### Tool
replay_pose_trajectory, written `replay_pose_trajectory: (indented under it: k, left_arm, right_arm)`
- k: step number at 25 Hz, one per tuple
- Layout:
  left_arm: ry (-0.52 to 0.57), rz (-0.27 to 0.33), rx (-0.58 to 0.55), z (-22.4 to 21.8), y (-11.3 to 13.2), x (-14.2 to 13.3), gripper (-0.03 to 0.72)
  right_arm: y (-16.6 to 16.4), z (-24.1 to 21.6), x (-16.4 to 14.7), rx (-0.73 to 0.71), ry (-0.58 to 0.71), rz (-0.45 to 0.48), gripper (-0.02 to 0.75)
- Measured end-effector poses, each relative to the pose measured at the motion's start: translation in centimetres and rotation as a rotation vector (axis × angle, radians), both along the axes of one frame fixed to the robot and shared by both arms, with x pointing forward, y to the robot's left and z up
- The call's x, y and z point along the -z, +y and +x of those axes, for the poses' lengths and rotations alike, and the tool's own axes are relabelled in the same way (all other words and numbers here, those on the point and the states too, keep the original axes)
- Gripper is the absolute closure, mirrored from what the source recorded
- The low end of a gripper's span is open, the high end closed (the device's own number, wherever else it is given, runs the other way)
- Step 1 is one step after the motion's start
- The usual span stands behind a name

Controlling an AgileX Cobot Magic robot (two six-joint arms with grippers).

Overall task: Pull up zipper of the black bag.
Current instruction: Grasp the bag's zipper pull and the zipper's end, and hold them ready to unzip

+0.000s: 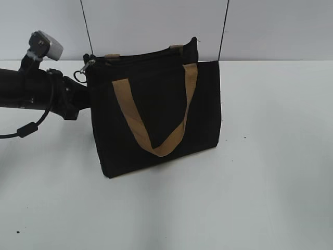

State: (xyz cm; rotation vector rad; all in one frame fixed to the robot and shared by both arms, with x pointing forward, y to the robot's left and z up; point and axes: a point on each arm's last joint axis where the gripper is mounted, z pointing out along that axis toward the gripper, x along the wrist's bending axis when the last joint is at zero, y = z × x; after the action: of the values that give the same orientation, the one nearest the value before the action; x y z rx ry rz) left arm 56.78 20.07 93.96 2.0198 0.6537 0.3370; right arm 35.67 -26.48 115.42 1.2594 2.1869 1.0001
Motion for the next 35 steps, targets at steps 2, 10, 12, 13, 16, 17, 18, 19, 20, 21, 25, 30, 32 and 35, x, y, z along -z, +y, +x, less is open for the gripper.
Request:
replay_pose_trajectory:
  k: [2, 10, 12, 13, 16, 17, 18, 19, 20, 21, 25, 30, 32, 35]
  left_arm:
    - [-0.012, -0.009, -0.002, -0.1, 0.0, -0.6, 0.657]
    - [-0.005, 0.004, 0.026, -0.6, -0.1, -1.4, 0.657]
    - [0.006, 0.006, 0.030, -0.7, -0.1, -1.4, 0.657]
    - [0.008, 0.007, 0.032, -0.7, -0.1, -1.3, 0.657]
    - [0.009, 0.005, 0.041, -0.8, -0.1, -1.4, 0.657]
    - [0.008, 0.004, 0.046, -0.8, -0.1, -1.4, 0.657]
    - [0.006, 0.004, 0.048, -0.8, -0.1, -1.4, 0.657]
    - [0.005, 0.002, 0.049, -0.9, -0.2, -1.5, 0.657]
    - [0.002, 0.001, 0.050, -0.9, -0.2, -1.6, 0.657]
    - [0.001, 0.001, 0.051, -0.9, -0.2, -1.7, 0.657]
    - [0.001, 0.000, 0.053, -0.9, -0.2, -1.7, 0.657]
    - [0.002, -0.002, 0.055, -0.9, -0.2, -1.7, 0.657]
    - [0.001, -0.004, 0.058, -1.0, -0.2, -1.7, 0.657]
    - [-0.009, -0.005, 0.058, -1.0, -0.2, -2.0, 0.657]
  right_arm:
    - [0.6, 2.8, -0.5, -0.058, 0.026, 0.011, 0.418]
    - [7.0, 9.4, -1.2, -0.309, 0.057, 0.023, 0.442]
    - [9.8, 11.1, -0.8, -0.357, 0.100, 0.041, 0.442]
    - [11.2, 12.1, -0.6, -0.364, 0.123, 0.056, 0.442]
    - [15.5, 14.3, 0.0, -0.380, 0.177, 0.104, 0.442]
    - [16.7, 14.7, 0.2, -0.376, 0.200, 0.124, 0.442]
    - [18.1, 15.4, 0.5, -0.373, 0.222, 0.140, 0.442]
    - [19.3, 16.0, 0.8, -0.362, 0.250, 0.159, 0.442]
    - [20.4, 16.6, 1.2, -0.352, 0.270, 0.173, 0.442]
    - [21.4, 17.0, 1.6, -0.356, 0.285, 0.177, 0.442]
    - [25.5, 18.1, 3.3, -0.384, 0.328, 0.181, 0.442]
    - [28.7, 19.1, 4.9, -0.305, 0.361, 0.167, 0.444]
    - [29.3, 19.3, 5.3, -0.285, 0.350, 0.141, 0.444]
    - [29.7, 19.4, 6.0, -0.264, 0.362, 0.128, 0.444]
